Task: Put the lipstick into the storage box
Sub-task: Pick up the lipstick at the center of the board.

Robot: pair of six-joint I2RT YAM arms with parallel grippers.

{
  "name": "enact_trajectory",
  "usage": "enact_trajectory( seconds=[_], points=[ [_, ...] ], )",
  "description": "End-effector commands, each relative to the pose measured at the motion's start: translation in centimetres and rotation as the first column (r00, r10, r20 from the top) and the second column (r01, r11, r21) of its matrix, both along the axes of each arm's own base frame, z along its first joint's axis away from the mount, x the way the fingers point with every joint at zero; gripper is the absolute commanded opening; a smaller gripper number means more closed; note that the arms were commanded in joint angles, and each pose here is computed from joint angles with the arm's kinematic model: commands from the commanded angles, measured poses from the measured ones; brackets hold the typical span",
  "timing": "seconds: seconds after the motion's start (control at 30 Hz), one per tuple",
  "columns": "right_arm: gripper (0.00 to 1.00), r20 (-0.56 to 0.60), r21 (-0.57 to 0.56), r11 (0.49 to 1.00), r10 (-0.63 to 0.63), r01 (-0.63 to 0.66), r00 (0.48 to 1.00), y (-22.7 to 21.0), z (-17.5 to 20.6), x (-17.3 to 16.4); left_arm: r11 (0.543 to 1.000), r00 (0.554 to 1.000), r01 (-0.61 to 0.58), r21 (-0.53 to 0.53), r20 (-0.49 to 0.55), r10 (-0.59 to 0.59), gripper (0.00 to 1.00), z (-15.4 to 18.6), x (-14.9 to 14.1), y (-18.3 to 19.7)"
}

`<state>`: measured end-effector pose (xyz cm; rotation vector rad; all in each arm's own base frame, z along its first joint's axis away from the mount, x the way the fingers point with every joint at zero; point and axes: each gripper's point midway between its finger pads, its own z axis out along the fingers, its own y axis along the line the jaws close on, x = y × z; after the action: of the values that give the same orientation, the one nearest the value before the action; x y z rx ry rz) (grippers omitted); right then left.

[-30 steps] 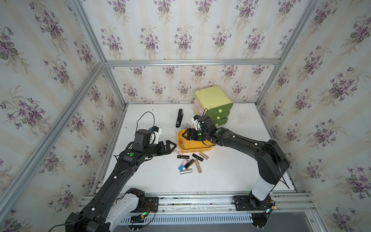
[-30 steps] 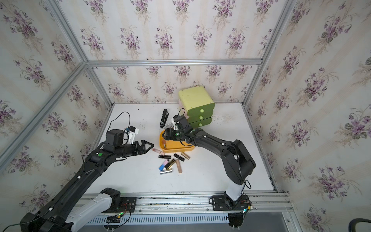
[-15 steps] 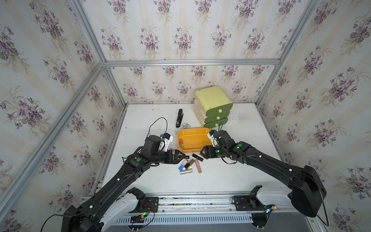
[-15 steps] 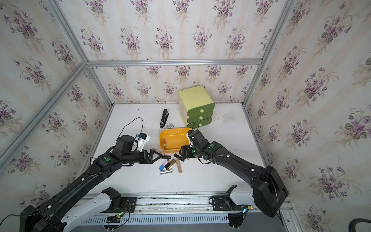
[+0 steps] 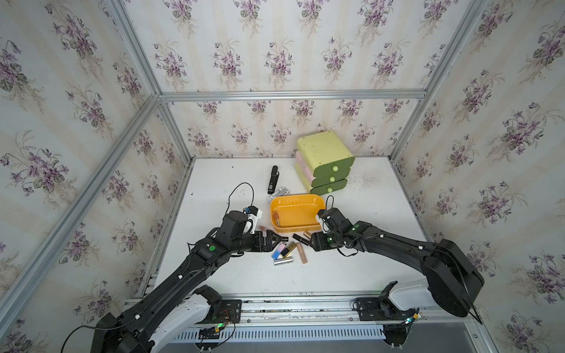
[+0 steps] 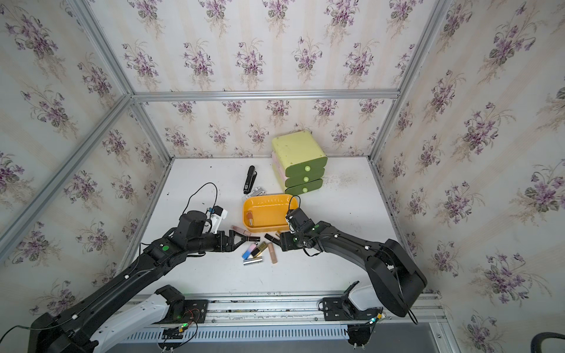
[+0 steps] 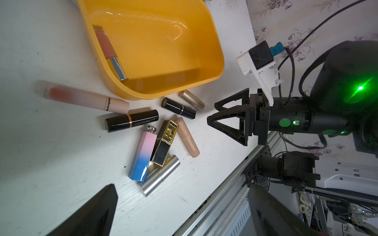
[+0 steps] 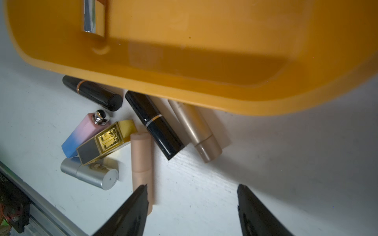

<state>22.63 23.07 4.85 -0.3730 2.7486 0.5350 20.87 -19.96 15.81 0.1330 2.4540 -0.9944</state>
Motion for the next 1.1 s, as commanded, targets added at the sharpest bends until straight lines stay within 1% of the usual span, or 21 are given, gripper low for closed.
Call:
enact_trajectory(
  seconds=[0.0, 0.37, 0.63, 1.07],
  points=[
    [0.69, 0.054, -0.038, 0.999, 0.001, 0.001, 0.999, -0.1, -0.1, 1.3, 1.000, 0.999, -0.010, 0.005, 0.030, 0.010, 1.00, 0.5, 0.5, 0.1],
    [0.63, 0.066, -0.112, 0.994, 0.006, 0.002, 0.998, -0.4, -1.6, 2.6, 1.000, 0.999, -0.012, 0.021, 0.030, 0.012, 1.00, 0.3, 0.6, 0.3],
    [0.62, 0.051, -0.118, 0.993, 0.021, -0.014, 0.998, 0.1, -2.4, 2.9, 0.999, 1.000, -0.010, 0.036, 0.025, 0.009, 1.00, -0.1, 0.6, 0.3],
    [0.53, 0.034, -0.098, 0.995, 0.037, -0.033, 0.999, 1.6, -3.0, 3.7, 0.998, 1.000, -0.013, 0.053, 0.028, 0.012, 1.00, -0.2, 0.3, 0.8]
  ],
)
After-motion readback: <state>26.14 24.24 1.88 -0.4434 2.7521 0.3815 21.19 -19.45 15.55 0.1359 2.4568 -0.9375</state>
